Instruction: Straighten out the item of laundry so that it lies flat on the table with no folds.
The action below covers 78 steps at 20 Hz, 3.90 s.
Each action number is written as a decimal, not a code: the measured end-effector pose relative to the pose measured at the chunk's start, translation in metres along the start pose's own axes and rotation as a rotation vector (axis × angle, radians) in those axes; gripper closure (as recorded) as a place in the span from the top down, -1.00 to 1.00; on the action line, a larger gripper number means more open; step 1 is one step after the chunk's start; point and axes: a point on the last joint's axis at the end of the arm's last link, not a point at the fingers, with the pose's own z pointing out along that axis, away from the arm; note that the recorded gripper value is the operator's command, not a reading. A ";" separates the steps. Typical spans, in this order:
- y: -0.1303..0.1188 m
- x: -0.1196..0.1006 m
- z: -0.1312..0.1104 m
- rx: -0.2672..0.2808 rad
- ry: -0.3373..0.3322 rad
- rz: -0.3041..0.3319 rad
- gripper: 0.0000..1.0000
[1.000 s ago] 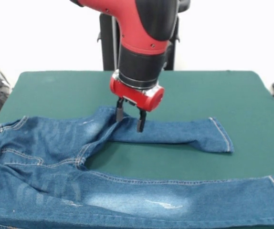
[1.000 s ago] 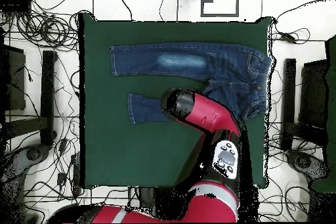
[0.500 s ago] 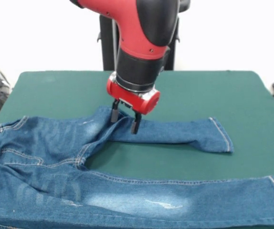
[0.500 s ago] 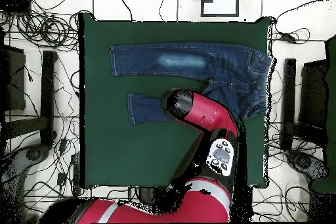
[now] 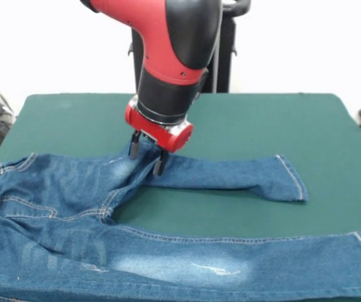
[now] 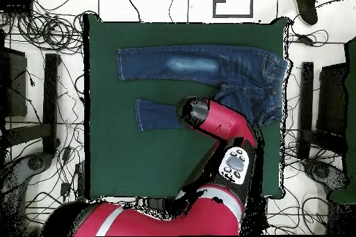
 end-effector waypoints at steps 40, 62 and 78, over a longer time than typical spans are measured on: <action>0.012 -0.006 0.014 0.013 -0.006 0.051 1.00; 0.015 -0.005 0.024 0.008 0.006 0.077 1.00; 0.016 -0.010 0.024 0.001 -0.032 0.077 -1.00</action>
